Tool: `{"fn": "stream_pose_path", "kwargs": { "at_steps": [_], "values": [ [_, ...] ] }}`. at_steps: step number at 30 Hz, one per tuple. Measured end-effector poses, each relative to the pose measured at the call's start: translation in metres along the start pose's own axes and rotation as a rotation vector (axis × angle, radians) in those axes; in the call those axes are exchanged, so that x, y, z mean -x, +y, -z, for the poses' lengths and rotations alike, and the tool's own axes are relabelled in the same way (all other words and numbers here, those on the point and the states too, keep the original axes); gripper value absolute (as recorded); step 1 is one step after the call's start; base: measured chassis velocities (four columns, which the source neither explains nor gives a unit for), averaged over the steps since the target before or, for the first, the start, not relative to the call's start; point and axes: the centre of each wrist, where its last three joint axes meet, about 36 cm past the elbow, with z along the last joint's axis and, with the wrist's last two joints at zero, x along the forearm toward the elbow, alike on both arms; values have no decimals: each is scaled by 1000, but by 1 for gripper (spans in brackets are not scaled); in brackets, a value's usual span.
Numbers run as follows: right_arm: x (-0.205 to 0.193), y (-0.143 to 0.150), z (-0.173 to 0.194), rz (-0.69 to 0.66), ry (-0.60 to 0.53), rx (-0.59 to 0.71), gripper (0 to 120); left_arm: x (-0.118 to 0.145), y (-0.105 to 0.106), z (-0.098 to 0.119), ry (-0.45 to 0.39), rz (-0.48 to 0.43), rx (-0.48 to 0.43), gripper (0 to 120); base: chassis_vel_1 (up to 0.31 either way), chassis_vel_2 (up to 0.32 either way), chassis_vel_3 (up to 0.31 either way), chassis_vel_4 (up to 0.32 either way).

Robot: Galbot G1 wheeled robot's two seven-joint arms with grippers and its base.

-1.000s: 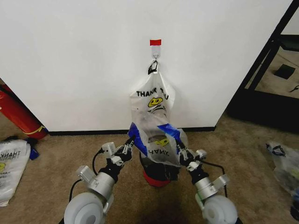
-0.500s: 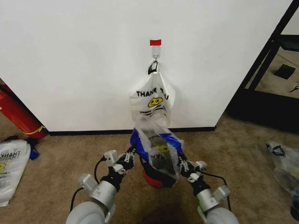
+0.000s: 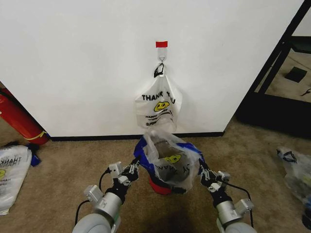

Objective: Pick up the garbage bag from the wall and place it over the trash bin.

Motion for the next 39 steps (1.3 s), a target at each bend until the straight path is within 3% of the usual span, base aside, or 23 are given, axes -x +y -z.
{"fn": "stream_pose_path", "kwargs": {
  "at_steps": [16,24,39],
  "values": [
    [-11,-1,-22,-47,62,10,0,-22,11,-17,81,78,7,0,0,0,0,0],
    [-1,-6,-31,-58,72,6,0,-18,18,-31,101,104,9,0,0,0,0,0],
    [25,-21,-47,-83,100,8,0,-12,25,-37,130,124,12,0,0,0,0,0]
  ]
}}
